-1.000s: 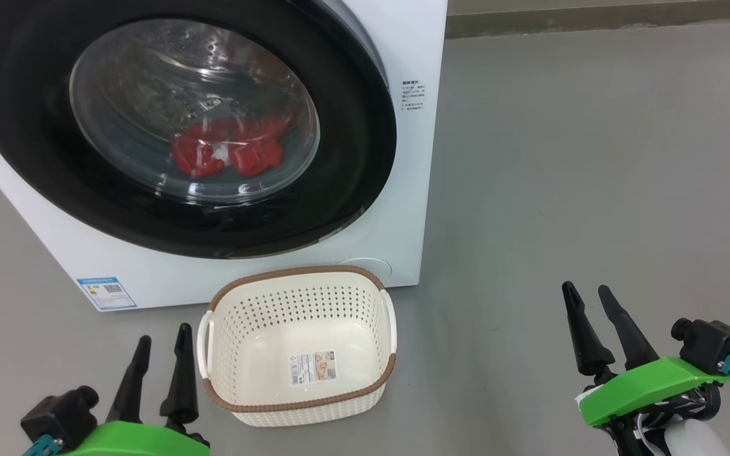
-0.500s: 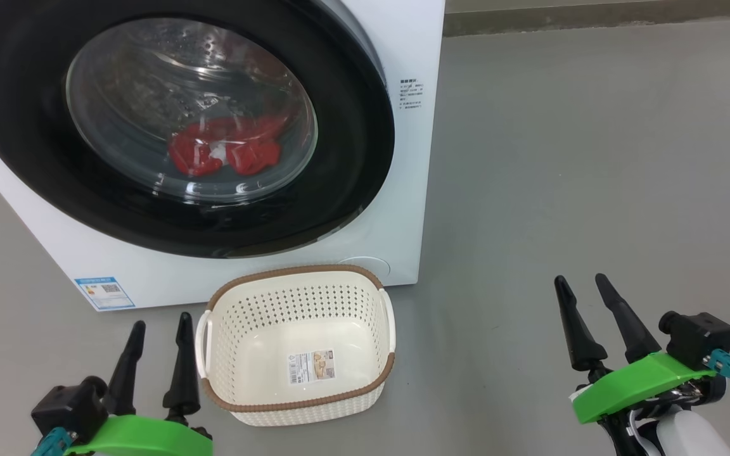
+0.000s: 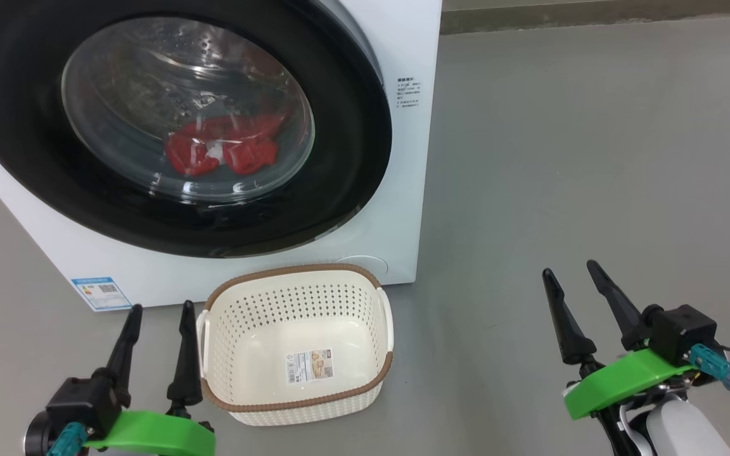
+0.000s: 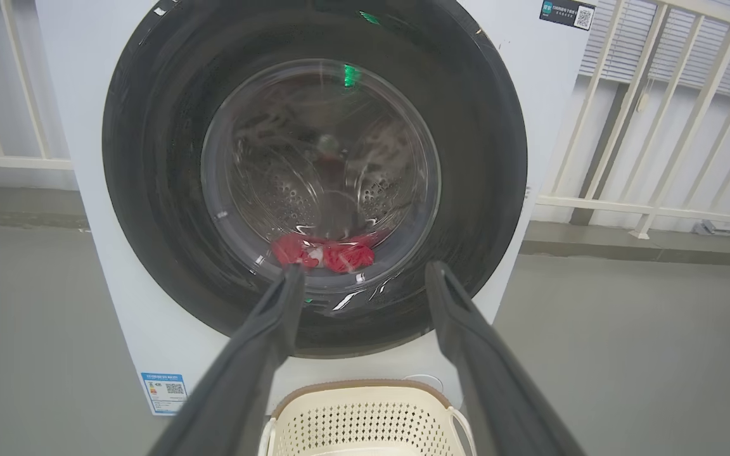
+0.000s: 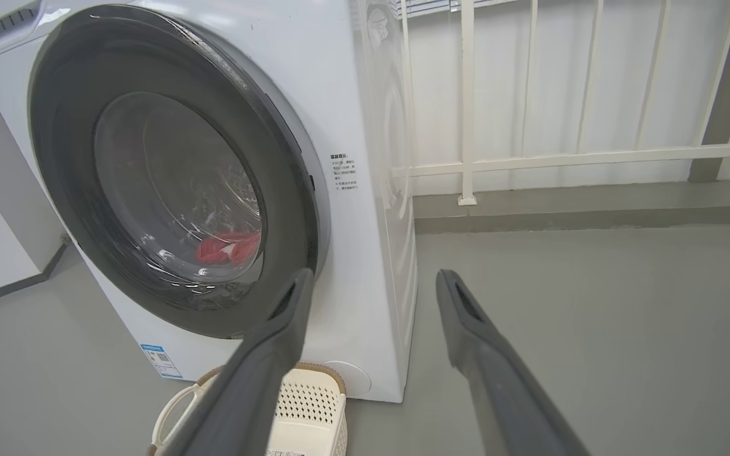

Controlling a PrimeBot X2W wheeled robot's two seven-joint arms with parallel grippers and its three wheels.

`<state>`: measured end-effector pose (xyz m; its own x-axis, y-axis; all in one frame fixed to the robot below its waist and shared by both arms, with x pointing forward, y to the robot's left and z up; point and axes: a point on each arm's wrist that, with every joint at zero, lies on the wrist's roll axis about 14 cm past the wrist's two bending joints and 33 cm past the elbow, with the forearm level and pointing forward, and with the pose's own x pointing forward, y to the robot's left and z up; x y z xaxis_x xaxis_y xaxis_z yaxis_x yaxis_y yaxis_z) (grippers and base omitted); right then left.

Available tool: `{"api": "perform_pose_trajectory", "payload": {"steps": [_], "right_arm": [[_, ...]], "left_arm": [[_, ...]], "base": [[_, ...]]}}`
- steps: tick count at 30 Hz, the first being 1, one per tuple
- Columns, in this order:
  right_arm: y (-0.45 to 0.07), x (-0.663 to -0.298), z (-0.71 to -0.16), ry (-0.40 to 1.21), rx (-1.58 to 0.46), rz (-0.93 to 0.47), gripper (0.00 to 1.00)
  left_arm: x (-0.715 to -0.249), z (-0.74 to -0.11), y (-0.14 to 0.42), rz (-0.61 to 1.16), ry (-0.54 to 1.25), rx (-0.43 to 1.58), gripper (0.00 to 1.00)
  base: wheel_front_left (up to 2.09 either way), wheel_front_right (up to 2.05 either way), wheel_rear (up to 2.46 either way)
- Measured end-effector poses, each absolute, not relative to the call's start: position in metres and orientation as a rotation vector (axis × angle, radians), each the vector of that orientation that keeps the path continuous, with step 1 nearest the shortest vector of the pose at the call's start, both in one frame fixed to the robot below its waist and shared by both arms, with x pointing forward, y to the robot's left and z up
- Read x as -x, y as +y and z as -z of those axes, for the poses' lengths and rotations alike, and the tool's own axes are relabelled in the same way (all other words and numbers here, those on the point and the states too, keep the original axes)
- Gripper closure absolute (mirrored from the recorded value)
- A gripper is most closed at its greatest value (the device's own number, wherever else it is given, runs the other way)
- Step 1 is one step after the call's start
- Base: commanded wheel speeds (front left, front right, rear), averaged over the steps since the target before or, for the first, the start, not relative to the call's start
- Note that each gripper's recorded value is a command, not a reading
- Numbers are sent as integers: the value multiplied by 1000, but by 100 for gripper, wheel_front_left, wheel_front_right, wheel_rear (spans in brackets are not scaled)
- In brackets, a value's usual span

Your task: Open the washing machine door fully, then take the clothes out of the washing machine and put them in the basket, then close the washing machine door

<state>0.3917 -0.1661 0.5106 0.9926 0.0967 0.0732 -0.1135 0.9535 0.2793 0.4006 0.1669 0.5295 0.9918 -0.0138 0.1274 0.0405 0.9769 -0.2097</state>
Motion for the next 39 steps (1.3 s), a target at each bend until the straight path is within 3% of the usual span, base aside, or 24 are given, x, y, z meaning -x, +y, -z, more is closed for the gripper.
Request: {"api": "perform_pose_trajectory", "payload": {"steps": [36,37,39], "right_arm": [[-159,-395,-521,-95,-208,-143,0],[-159,-395,-520,-91,-208,-144,4],[-158,-395,-517,-82,-208,-145,60]], "left_arm": [[-399,-534,163,40,-147,151,0],[-399,-534,163,40,-147,151,0],[-399,-533,163,40,-145,151,0]], "base": [[0,0,0],[0,0,0],[0,0,0]]}}
